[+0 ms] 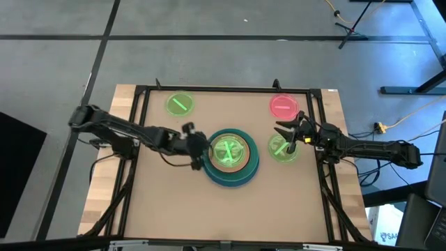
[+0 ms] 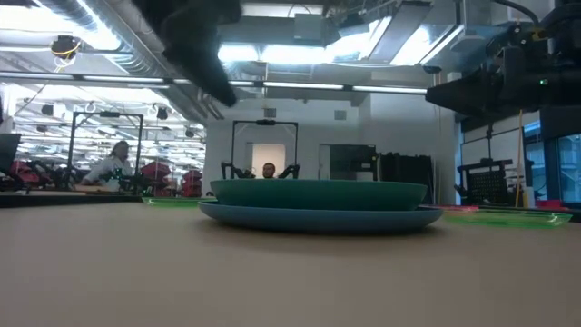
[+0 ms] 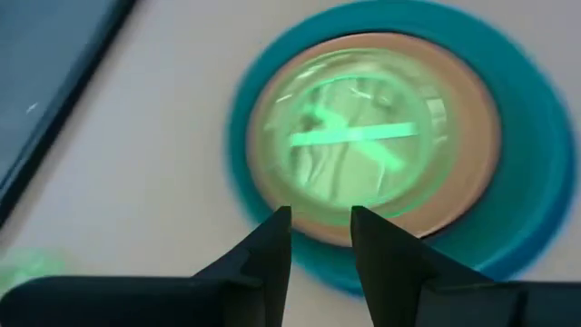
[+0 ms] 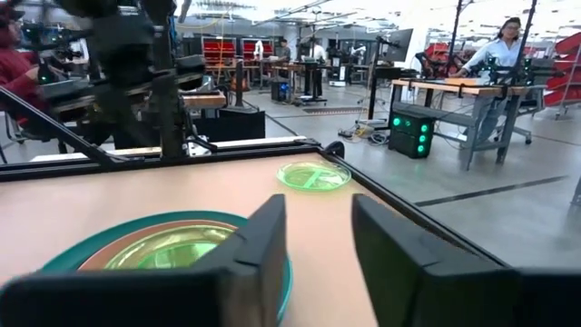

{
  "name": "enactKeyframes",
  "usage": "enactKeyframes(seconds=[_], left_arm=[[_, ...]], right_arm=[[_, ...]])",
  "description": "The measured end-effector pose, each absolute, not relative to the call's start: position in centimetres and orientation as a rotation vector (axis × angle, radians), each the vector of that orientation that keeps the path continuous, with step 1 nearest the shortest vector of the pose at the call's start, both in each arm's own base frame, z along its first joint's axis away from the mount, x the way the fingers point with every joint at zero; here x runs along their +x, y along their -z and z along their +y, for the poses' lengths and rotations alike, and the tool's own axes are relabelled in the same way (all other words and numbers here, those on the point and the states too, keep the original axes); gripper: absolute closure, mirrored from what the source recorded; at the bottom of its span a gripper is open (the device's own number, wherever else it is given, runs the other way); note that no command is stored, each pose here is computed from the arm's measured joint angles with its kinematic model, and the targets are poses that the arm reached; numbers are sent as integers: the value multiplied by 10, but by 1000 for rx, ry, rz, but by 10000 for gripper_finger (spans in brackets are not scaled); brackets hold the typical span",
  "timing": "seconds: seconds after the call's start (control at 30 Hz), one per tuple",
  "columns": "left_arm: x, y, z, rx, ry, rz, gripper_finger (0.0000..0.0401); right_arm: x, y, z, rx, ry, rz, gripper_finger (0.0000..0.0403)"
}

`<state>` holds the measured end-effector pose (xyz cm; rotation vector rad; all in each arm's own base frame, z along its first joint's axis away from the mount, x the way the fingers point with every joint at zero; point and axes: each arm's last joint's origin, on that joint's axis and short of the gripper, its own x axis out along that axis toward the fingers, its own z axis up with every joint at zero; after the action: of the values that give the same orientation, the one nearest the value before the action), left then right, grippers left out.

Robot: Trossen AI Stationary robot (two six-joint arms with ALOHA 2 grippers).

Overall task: Stack plastic plates
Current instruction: Stack the light green plate on the light green plate

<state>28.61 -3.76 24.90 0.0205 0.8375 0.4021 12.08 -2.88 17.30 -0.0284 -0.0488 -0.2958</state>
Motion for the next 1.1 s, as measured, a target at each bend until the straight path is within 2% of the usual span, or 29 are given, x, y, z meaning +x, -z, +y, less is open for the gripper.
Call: enactKeyframes(seconds=[0.17,0.33,0.63,0.83,1.1], left_arm=[[248,-242,-9,-59,-580,832,291],[227,-216,27,-159,-736,958,291],[222,-170,100,-151,-776,1208,291],[223,-146,138,-152,-755,1245,291],[222,-129,161,-102,-737,1276,296]], right_arm=[[121,-173,-29,-35,297,-50,243],[121,-173,-29,-37,297,-51,233],[120,-173,-30,-89,340,-40,233],[120,-173,-30,-111,343,-36,233],[120,-171,-30,-98,346,-16,233]])
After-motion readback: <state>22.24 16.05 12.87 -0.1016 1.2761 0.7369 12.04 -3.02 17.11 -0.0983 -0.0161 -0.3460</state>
